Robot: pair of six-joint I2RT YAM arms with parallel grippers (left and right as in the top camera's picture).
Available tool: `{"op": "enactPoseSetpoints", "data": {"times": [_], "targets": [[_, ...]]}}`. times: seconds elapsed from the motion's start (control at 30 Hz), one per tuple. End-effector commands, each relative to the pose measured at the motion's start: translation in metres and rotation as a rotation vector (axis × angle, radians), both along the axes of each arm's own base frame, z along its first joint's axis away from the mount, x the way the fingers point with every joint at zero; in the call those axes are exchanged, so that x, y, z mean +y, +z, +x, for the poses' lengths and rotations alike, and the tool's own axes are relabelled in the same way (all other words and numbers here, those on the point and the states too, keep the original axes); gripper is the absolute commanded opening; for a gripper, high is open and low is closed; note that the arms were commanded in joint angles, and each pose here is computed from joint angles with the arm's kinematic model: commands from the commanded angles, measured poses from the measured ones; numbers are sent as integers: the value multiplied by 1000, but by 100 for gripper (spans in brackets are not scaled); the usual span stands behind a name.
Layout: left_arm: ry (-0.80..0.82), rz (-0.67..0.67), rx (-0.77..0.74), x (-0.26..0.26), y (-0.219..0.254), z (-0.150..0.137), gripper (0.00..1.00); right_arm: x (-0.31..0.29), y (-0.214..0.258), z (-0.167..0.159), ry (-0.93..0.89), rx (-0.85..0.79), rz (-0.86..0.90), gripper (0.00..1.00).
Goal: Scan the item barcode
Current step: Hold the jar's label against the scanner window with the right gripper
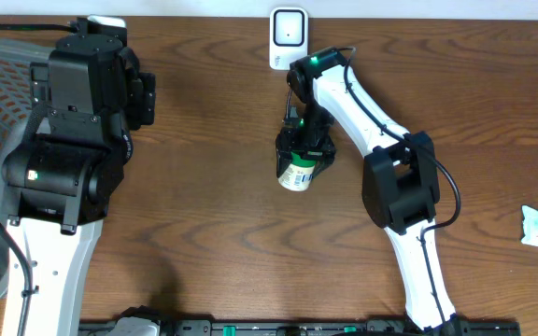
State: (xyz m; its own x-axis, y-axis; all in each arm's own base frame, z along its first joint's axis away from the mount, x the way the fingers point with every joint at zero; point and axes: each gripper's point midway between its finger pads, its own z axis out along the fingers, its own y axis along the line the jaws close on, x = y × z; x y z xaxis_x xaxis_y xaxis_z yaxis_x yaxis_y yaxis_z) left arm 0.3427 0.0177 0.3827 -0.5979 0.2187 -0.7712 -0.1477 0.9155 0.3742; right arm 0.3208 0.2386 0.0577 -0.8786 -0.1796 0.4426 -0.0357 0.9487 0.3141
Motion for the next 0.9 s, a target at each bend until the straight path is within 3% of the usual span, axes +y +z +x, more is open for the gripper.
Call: {"op": "enactPoseSetpoints", "data": {"times": [0.0, 0.23, 0.6, 0.73, 0.87], "targets": [[9, 10, 8, 3, -2, 0, 98, 2, 4, 17, -15, -67, 59, 52], [9, 10, 8, 3, -2, 0, 98, -4, 36, 85, -76, -325, 100, 52], [9, 10, 8, 3, -2, 0, 98, -16, 199, 162, -169, -849, 279, 50], [9, 10, 8, 3, -2, 0, 98, -27, 232, 187, -193, -1051, 217, 49], [9, 10, 8, 3, -2, 0, 98, -35, 232, 210, -213, -1164, 95, 47]]}}
